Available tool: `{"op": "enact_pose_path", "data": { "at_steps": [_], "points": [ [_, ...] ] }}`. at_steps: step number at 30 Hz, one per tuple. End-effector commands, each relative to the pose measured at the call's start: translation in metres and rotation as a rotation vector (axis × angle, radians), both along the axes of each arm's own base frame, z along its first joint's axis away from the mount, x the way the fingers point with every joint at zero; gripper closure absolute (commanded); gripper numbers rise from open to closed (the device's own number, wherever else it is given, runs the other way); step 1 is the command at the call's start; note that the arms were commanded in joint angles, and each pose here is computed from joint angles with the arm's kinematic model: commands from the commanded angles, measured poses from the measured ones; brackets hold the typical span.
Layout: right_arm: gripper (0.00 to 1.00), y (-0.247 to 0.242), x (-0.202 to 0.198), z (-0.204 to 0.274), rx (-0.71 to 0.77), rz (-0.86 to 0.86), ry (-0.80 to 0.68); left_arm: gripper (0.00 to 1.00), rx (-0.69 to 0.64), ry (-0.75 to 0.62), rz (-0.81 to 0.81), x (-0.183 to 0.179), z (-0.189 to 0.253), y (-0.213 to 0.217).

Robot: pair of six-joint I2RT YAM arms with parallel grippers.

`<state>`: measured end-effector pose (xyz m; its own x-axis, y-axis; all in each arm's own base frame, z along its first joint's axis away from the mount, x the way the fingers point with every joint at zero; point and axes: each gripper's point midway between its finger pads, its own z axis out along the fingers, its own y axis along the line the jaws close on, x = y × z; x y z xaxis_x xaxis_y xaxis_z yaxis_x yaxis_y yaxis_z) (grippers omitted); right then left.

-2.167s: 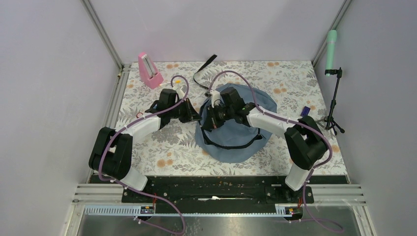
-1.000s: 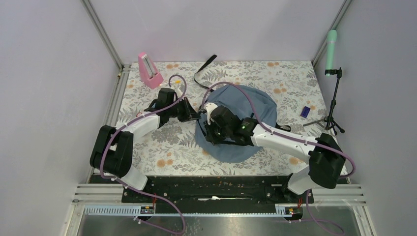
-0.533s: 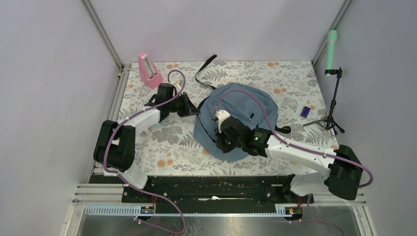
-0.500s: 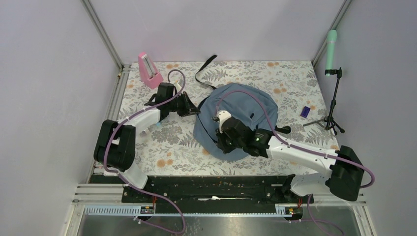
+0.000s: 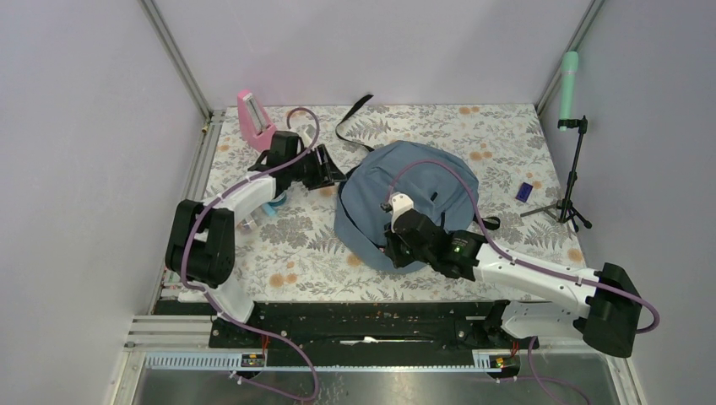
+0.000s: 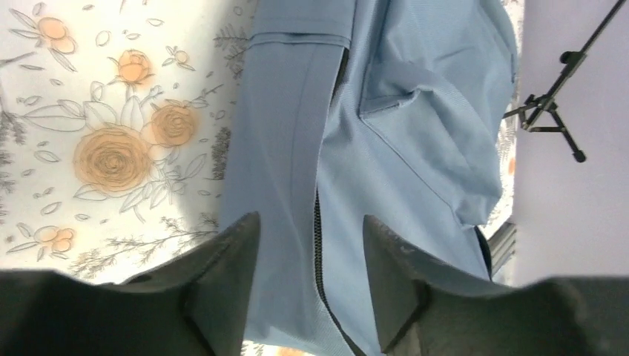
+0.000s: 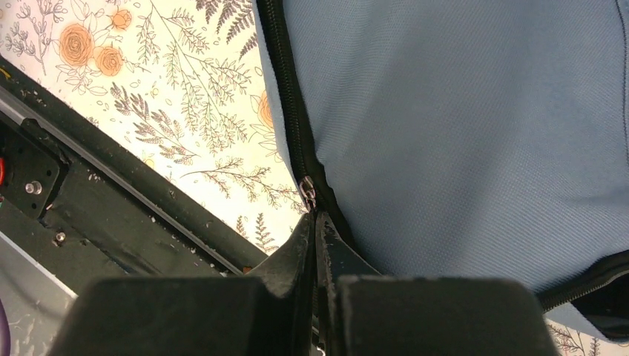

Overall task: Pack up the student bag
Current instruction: Zip the student bag at the center of the board.

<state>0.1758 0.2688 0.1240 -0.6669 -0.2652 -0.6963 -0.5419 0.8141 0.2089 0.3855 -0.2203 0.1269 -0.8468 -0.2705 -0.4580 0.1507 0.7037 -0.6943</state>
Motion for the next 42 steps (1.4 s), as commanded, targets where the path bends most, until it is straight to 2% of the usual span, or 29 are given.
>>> {"op": "enact_pose_path", "data": {
  "at_steps": [1, 4, 6, 14, 21, 26, 33, 42],
  "points": [
    [1.0, 0.008, 0.0, 0.016, 0.066, 0.009, -0.032, 0.35, 0.034, -0.189, 0.057, 0.018, 0.048, 0.017],
    [1.0, 0.013, 0.002, 0.02, 0.076, 0.008, -0.034, 0.17, 0.036, -0.23, 0.078, 0.004, 0.064, 0.024],
    [1.0, 0.018, 0.002, 0.021, 0.1, 0.018, -0.038, 0.11, 0.035, -0.246, 0.088, -0.007, 0.069, 0.028],
    [1.0, 0.033, 0.008, 0.029, 0.143, 0.031, -0.05, 0.09, 0.023, -0.203, 0.091, -0.075, 0.05, 0.029],
    [1.0, 0.045, 0.01, 0.032, 0.162, 0.054, -0.047, 0.11, -0.029, -0.162, 0.048, -0.131, 0.036, -0.002],
    [1.0, 0.048, 0.012, 0.035, 0.168, 0.055, -0.053, 0.14, -0.037, -0.136, -0.005, -0.152, 0.026, -0.026],
    [1.0, 0.05, 0.012, 0.036, 0.175, 0.057, -0.052, 0.24, -0.019, -0.074, -0.042, -0.161, 0.004, -0.044],
    [1.0, 0.045, 0.007, 0.03, 0.172, 0.049, -0.033, 0.35, -0.033, -0.079, -0.059, -0.147, -0.005, -0.061]
  ]
}}
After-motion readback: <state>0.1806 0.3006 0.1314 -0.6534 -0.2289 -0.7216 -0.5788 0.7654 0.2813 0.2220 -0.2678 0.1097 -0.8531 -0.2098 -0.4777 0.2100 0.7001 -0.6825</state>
